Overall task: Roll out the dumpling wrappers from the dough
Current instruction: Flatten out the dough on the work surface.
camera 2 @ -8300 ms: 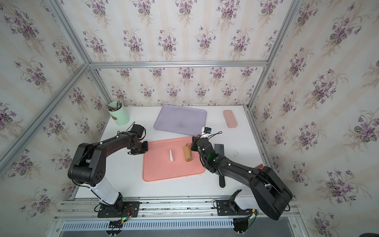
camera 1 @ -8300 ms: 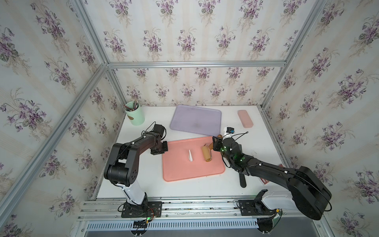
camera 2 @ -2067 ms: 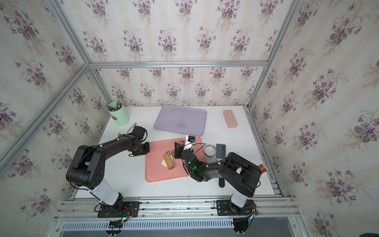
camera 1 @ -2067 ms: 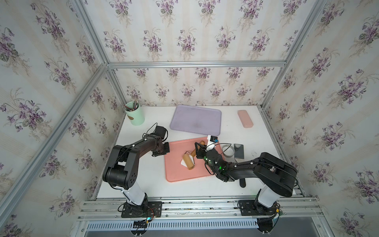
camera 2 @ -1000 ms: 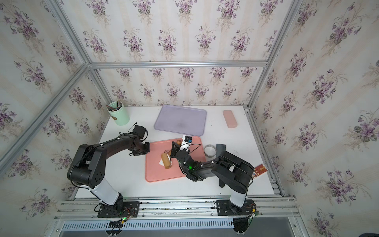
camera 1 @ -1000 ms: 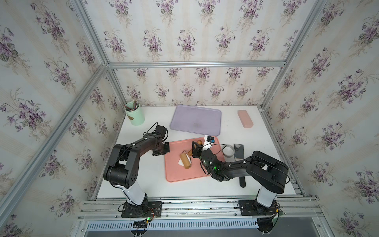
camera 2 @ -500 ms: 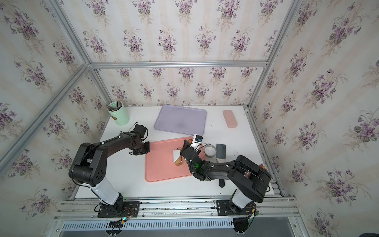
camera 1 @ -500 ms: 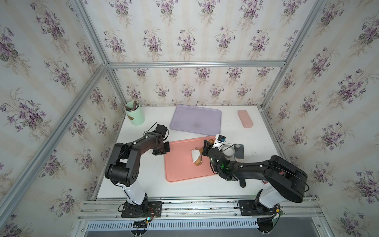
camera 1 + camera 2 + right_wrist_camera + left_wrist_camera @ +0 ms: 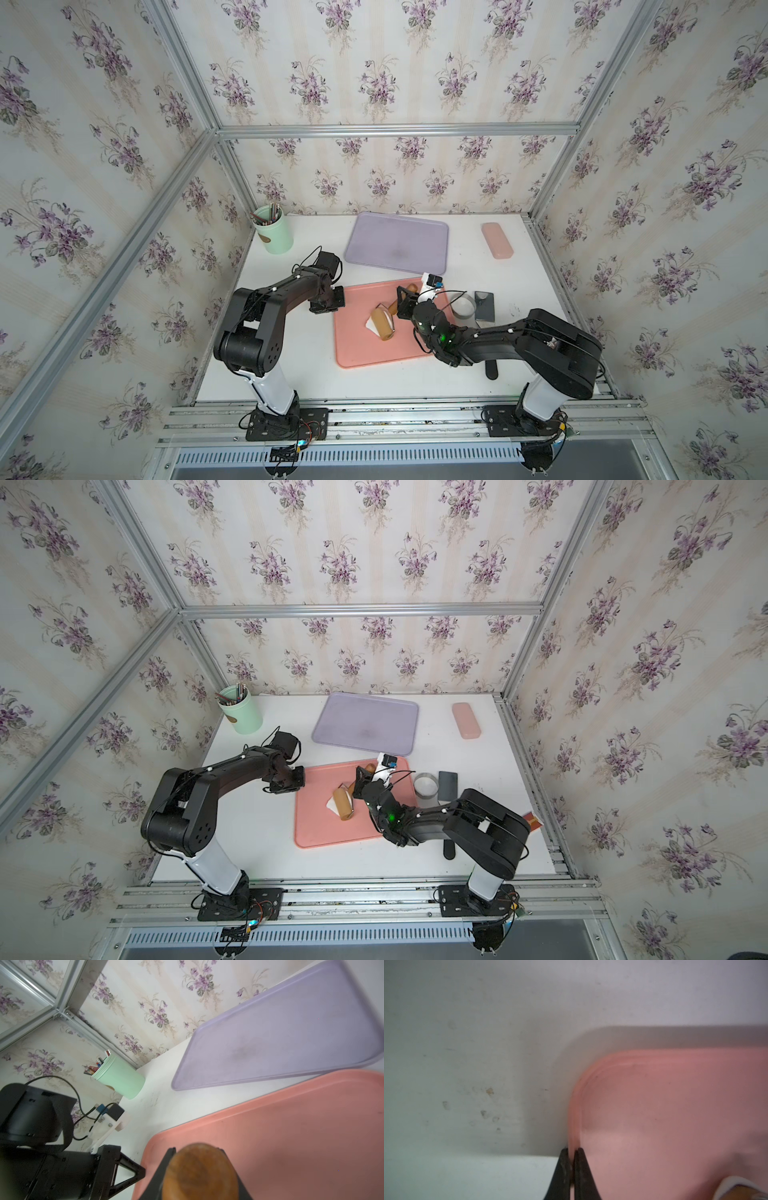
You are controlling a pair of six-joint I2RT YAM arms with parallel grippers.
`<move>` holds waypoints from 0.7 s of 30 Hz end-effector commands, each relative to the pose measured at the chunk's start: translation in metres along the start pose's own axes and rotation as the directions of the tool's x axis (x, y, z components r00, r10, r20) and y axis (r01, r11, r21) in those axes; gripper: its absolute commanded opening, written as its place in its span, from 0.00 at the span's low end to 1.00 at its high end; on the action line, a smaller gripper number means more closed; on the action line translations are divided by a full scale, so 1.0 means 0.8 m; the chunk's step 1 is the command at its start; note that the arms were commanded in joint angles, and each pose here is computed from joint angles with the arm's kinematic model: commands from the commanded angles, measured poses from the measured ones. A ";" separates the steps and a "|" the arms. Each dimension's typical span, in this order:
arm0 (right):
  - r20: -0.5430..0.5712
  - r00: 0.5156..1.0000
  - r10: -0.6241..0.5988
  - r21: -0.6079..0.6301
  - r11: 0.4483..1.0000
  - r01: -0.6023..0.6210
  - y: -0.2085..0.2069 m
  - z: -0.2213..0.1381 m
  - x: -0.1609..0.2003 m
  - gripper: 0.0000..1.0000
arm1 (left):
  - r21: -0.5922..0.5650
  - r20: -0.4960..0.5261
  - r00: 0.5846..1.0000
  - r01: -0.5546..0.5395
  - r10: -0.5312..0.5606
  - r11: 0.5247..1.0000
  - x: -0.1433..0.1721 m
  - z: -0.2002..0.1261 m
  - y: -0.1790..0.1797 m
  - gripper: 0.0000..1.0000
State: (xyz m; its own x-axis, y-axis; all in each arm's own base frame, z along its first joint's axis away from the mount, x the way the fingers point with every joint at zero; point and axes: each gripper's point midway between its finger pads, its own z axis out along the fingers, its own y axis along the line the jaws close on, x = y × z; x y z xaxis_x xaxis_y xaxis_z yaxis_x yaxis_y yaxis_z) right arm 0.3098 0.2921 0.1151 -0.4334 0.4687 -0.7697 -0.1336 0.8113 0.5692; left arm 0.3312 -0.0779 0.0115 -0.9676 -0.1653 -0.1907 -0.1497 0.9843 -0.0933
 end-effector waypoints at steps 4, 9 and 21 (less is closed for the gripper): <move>-0.227 0.900 -0.373 0.158 0.897 0.412 -0.067 -0.009 0.069 0.00 | -0.040 -0.033 0.999 -0.019 0.018 0.999 0.013 0.009 0.011 0.00; -0.275 0.908 -0.317 0.028 0.941 0.337 -0.022 0.008 0.122 0.00 | -0.032 -0.032 0.999 -0.013 0.012 0.999 0.012 0.010 0.009 0.00; -0.219 0.913 -0.344 0.415 0.814 0.406 -0.139 -0.037 0.035 0.00 | -0.069 -0.028 1.000 -0.010 0.008 0.998 0.018 0.009 0.020 0.00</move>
State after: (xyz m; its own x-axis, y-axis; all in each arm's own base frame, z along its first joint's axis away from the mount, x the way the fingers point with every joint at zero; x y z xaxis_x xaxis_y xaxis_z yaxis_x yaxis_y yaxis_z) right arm 0.3147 0.2801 0.1109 -0.3981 0.4825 -0.7802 -0.0359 0.8416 0.5388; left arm 0.3307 -0.0776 0.0115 -0.9645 -0.1667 -0.2048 -0.1493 0.9839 -0.0980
